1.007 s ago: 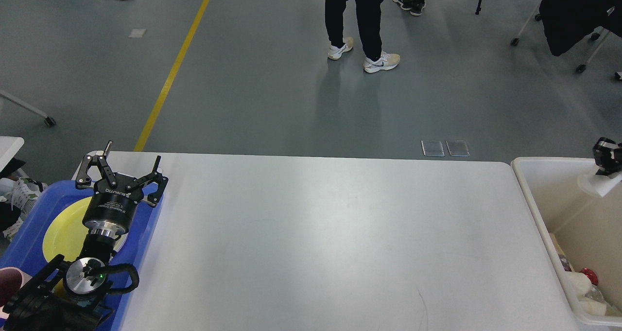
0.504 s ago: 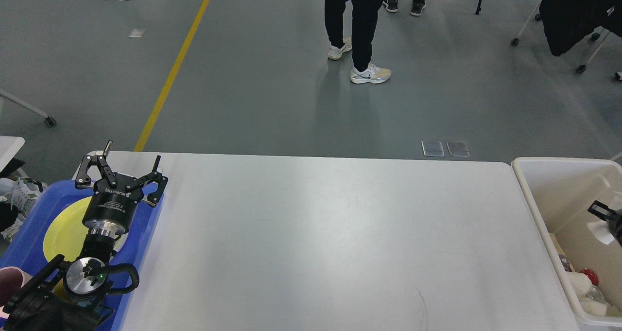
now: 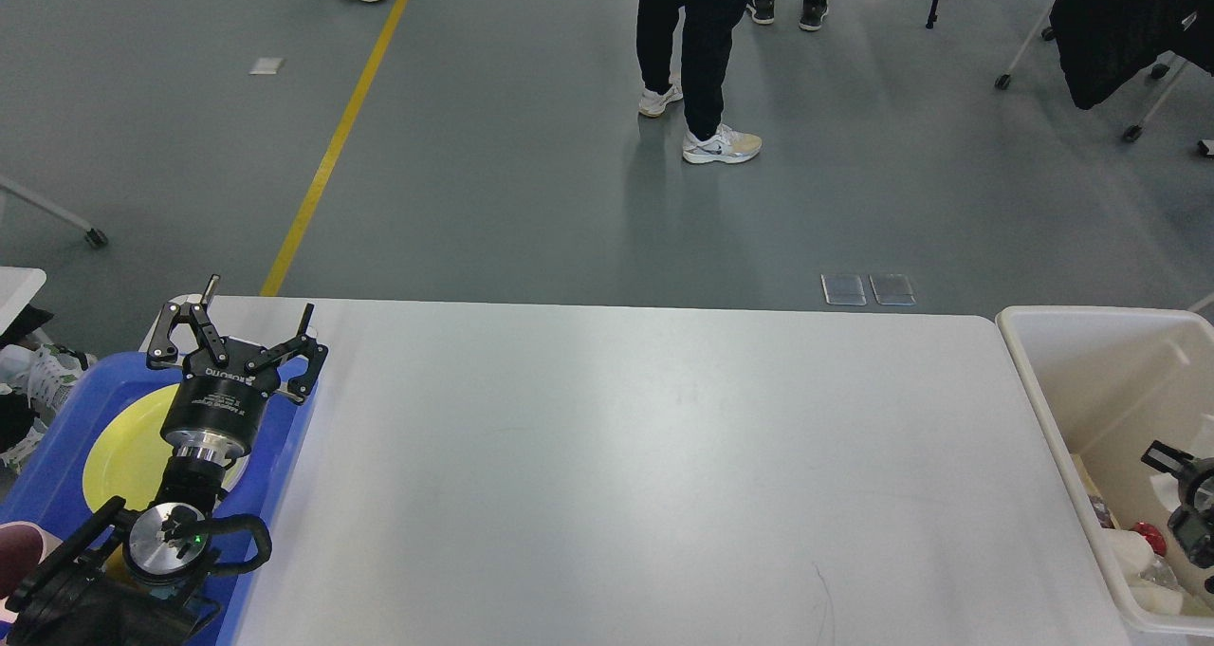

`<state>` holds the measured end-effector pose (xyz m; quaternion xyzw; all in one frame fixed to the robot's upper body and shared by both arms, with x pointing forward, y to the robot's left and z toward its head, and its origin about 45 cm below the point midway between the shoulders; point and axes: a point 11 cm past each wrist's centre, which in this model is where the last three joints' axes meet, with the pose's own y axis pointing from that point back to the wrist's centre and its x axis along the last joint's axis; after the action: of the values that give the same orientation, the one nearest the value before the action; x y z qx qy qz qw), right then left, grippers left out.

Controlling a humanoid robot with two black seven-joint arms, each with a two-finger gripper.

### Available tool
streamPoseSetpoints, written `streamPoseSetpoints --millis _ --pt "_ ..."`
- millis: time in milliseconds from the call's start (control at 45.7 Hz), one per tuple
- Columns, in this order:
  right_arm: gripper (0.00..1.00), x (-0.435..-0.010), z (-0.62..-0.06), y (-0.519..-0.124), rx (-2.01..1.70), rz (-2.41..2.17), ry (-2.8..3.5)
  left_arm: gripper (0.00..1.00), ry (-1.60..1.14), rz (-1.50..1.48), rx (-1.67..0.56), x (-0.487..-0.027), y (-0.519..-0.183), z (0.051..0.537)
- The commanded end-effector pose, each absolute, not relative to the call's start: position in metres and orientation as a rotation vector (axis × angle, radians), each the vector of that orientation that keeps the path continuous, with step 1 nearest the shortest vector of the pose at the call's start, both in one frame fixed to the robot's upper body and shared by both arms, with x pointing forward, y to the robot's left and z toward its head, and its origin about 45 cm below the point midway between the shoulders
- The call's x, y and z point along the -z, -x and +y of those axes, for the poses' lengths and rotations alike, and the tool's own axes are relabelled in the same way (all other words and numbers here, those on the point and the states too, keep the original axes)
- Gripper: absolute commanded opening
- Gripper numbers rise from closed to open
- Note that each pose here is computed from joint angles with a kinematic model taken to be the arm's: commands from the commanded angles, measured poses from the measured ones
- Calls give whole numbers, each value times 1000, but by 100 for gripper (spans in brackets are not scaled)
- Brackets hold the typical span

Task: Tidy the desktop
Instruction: 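Release the cup in the bin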

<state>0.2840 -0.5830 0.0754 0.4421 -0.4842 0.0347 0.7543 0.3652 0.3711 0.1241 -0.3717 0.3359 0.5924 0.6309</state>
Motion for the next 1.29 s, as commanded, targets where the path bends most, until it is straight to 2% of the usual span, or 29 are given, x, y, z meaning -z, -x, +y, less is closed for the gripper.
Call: streamPoseSetpoints --millis 0,109,504,525,547,613,635,1007,1270 --pt "0 -73 -582 -281 -59 -1061 -955 96 852 767 -1356 -125 -366 371" --pt "0 -48 -570 -263 -40 -1023 -958 96 852 768 -1357 -124 -365 371" --pt "0 -37 -568 -249 -48 -1033 -917 96 850 769 -1356 -124 -365 371" --pt "10 -37 -568 -248 -50 -1035 -914 96 852 768 -1357 -124 -365 371" --pt "27 -37 -568 -247 -56 -1039 -909 96 852 768 -1357 -124 -365 371" --pt "96 -40 -569 -251 -93 -1064 -889 96 852 768 -1357 -124 -365 371" --pt "100 -42 -569 -252 -106 -1071 -881 96 852 768 -1357 -124 -365 371" --pt "100 -43 -560 -263 -137 -1096 -890 96 850 769 -1356 -124 -365 371" --pt "100 -79 -547 -324 26 -1497 -1004 96 852 769 -1356 -124 -365 371"
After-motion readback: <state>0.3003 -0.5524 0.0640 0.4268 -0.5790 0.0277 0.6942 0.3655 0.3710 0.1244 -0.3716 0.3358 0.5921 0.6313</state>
